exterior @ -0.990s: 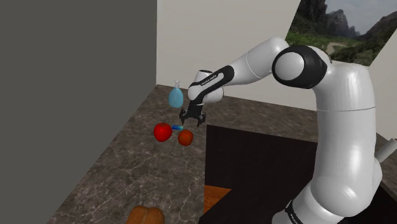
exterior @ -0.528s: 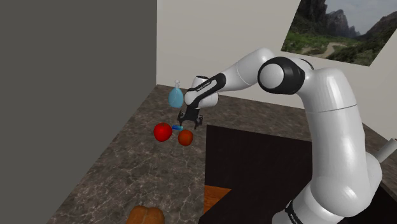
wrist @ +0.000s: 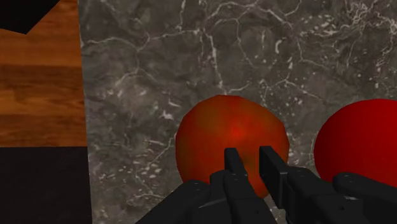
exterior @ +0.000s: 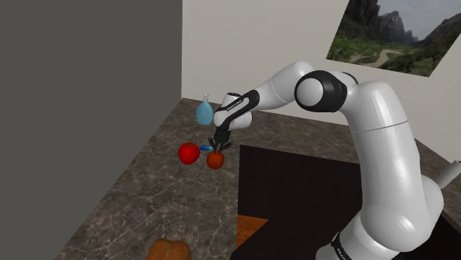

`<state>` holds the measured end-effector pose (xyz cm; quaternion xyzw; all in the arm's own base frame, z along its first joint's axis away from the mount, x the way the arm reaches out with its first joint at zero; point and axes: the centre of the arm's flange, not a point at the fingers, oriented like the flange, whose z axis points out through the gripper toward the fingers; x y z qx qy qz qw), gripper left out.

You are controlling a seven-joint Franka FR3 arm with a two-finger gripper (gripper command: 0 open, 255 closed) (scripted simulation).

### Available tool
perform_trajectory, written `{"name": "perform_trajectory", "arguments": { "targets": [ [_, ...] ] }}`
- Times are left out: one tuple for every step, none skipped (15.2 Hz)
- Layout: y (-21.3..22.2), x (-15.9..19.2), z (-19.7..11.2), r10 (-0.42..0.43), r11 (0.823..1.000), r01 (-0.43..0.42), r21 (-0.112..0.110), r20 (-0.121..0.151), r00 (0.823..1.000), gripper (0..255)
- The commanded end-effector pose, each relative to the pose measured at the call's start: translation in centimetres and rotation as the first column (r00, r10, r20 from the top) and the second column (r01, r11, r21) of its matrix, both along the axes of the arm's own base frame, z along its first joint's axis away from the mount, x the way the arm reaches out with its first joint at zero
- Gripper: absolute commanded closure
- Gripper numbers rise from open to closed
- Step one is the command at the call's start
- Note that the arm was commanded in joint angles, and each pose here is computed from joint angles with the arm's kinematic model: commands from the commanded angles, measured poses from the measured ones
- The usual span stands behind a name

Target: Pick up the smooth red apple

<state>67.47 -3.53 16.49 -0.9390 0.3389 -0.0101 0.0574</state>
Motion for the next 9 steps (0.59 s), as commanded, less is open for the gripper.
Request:
{"name": "perform_trajectory", "arguments": {
  "targets": [
    [0.0, 0.0, 0.0, 0.000, 1.000, 0.000, 0.000, 0.000, 1.000, 255],
    [0.0, 0.0, 0.0, 0.000, 1.000, 0.000, 0.000, 0.000, 1.000, 255],
    [0.0, 0.0, 0.0, 0.000, 1.000, 0.000, 0.000, 0.000, 1.000, 255],
    [0.0, 0.0, 0.0, 0.000, 1.000, 0.000, 0.000, 0.000, 1.000, 255],
    [0.0, 0.0, 0.0, 0.000, 1.000, 0.000, 0.000, 0.000, 1.000, 255],
    [0.0, 0.0, 0.0, 0.000, 1.000, 0.000, 0.000, 0.000, 1.000, 255],
    [0.0, 0.0, -0.1, 0.000, 1.000, 0.000, 0.000, 0.000, 1.000, 255],
    [0.0, 0.0, 0.5, 0.000, 1.000, 0.000, 0.000, 0.000, 1.000, 255],
    [0.0, 0.0, 1.0, 0.000, 1.000, 0.000, 0.000, 0.000, 1.000, 255]
  ]
}}
